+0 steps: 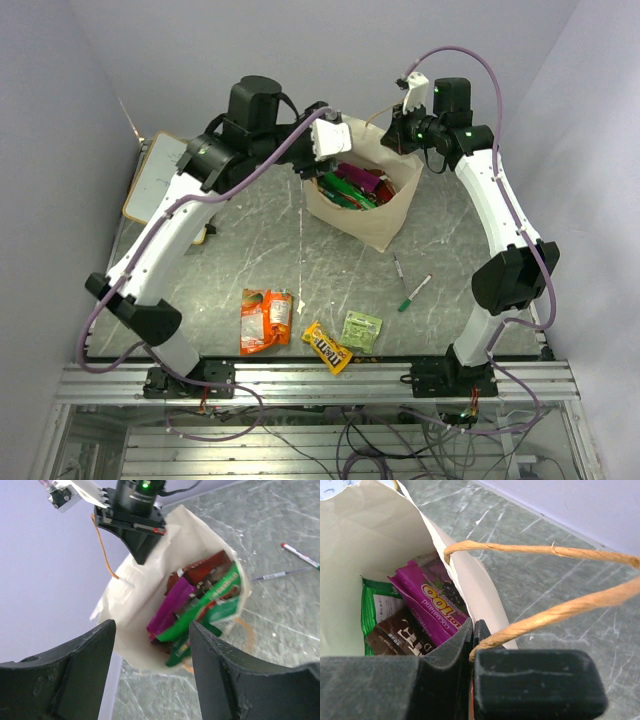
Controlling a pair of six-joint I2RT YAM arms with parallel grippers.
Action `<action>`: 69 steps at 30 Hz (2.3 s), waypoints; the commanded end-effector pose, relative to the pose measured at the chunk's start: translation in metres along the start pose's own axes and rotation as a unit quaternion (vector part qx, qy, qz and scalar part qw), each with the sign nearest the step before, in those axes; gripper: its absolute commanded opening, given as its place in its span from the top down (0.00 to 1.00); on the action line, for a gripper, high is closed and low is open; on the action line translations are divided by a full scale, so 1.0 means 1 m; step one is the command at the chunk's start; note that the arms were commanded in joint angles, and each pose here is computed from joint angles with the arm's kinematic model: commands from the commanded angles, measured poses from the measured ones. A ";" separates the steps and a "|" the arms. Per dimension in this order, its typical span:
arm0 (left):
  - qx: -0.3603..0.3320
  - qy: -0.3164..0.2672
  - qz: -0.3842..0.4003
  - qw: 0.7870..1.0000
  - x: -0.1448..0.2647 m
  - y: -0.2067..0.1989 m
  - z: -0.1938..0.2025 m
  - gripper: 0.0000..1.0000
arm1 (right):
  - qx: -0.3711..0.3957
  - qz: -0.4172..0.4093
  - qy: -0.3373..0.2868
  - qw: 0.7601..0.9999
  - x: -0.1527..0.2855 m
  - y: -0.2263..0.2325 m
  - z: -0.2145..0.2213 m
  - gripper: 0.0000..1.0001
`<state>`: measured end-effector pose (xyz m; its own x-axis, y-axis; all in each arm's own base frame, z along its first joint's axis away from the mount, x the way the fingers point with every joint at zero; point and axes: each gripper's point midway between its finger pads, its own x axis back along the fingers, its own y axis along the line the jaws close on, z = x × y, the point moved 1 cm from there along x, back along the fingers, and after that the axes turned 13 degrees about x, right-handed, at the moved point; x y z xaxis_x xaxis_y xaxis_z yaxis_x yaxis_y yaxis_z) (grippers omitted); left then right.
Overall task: Place the snacks into the paper bag
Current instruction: Place the snack in the paper bag, then pick up the snack from the center of the board.
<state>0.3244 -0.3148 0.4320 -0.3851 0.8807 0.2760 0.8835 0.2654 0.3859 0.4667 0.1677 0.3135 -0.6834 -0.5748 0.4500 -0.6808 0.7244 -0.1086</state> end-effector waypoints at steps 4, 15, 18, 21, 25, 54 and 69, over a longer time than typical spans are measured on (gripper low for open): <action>-0.031 0.122 0.122 0.984 0.024 -0.093 0.047 0.24 | -0.021 0.037 -0.041 0.998 0.004 -0.032 -0.022 1.00; -0.029 0.261 0.339 0.903 0.002 -0.272 0.175 0.17 | -0.016 0.010 -0.043 0.999 0.007 -0.021 -0.020 1.00; -0.054 0.285 0.381 0.878 0.005 -0.306 0.208 0.17 | -0.014 0.011 -0.044 0.999 0.011 -0.019 -0.019 1.00; -0.068 0.303 0.399 0.863 0.005 -0.326 0.231 0.15 | -0.013 0.011 -0.045 0.999 0.014 -0.017 -0.019 1.00; -0.078 0.301 0.399 0.862 -0.005 -0.345 0.246 0.12 | -0.013 0.008 -0.046 0.999 0.016 -0.014 -0.016 1.00; -0.138 0.361 0.351 0.853 -0.005 -0.330 0.276 0.48 | -0.018 -0.017 -0.039 0.999 0.010 -0.006 -0.006 1.00; -0.143 0.260 0.291 0.909 -0.004 -0.256 0.123 0.53 | 0.011 -0.080 -0.057 0.995 0.013 0.022 -0.014 1.00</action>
<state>0.1226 -0.3377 0.1680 0.0202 0.4405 0.8975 0.9041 -0.3914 0.1717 0.4627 0.1700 0.3091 -0.6195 -0.6718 0.4061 -0.7453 0.6658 -0.0356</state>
